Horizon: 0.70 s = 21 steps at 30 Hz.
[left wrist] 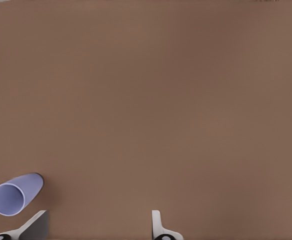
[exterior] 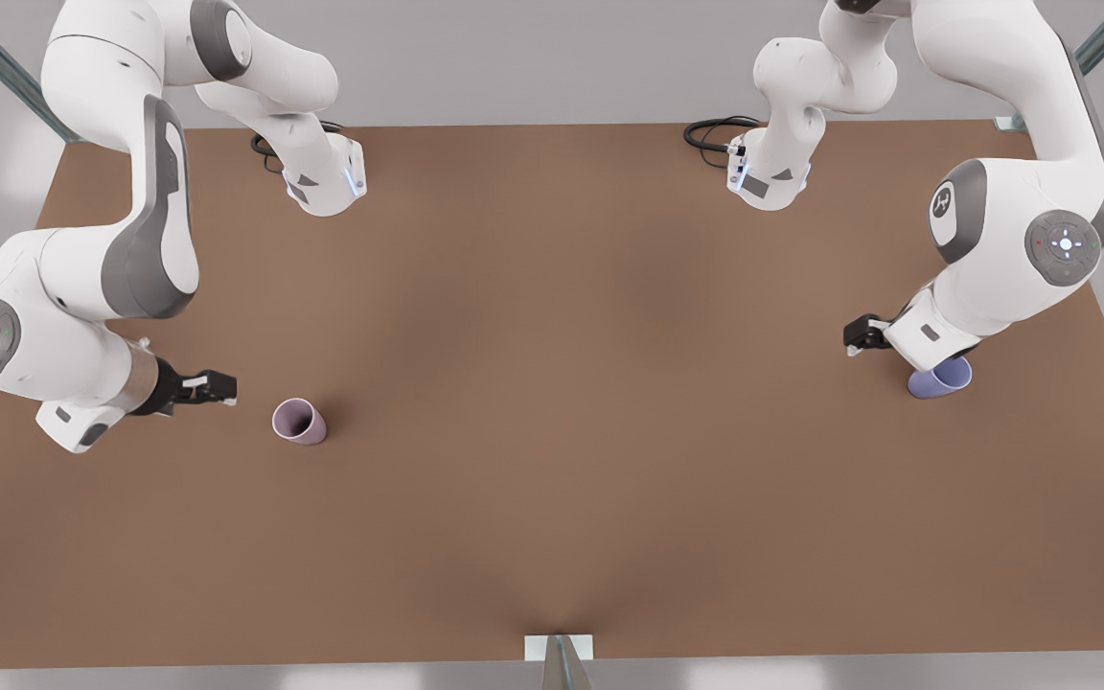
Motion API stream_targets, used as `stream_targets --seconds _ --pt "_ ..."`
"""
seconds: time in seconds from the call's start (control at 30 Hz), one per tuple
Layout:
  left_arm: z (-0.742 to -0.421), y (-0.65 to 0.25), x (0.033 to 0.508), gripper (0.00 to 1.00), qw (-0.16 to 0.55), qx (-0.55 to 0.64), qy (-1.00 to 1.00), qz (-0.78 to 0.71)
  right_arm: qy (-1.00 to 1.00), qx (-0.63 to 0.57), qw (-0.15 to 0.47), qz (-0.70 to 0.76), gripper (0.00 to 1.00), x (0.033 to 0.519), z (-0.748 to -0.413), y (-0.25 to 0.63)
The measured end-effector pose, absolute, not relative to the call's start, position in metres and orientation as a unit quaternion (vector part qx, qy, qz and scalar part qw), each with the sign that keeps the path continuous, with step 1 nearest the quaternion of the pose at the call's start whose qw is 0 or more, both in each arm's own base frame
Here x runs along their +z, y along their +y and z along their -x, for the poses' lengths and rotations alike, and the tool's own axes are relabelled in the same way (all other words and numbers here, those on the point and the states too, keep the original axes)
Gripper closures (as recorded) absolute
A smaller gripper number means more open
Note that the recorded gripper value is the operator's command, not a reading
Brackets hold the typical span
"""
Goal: Stack the cups, with the pink cup at the bottom and the purple cup at the top
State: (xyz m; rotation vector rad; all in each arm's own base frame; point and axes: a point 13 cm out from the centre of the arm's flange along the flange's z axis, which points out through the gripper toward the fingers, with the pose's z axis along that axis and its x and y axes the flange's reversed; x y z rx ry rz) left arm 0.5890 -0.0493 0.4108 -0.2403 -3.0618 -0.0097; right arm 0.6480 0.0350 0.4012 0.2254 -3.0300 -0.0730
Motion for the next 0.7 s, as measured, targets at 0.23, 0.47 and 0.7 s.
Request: stream_targets --seconds 0.23,0.47,0.7 --pt "-0.59 -0.041 0.399 0.0 0.048 -0.006 -0.996 0.076 -0.994 -0.027 0.057 -0.085 0.0 0.372 -0.66 0.033" --pt "-0.582 -0.046 0.389 0.0 0.071 -0.002 -0.994 0.083 -0.991 -0.052 0.084 -0.09 0.0 0.252 -0.678 0.038" --pt "-0.576 -0.045 0.379 0.0 0.09 -0.001 -0.992 0.084 -0.985 -0.106 0.122 -0.058 0.0 0.196 -0.641 0.05"
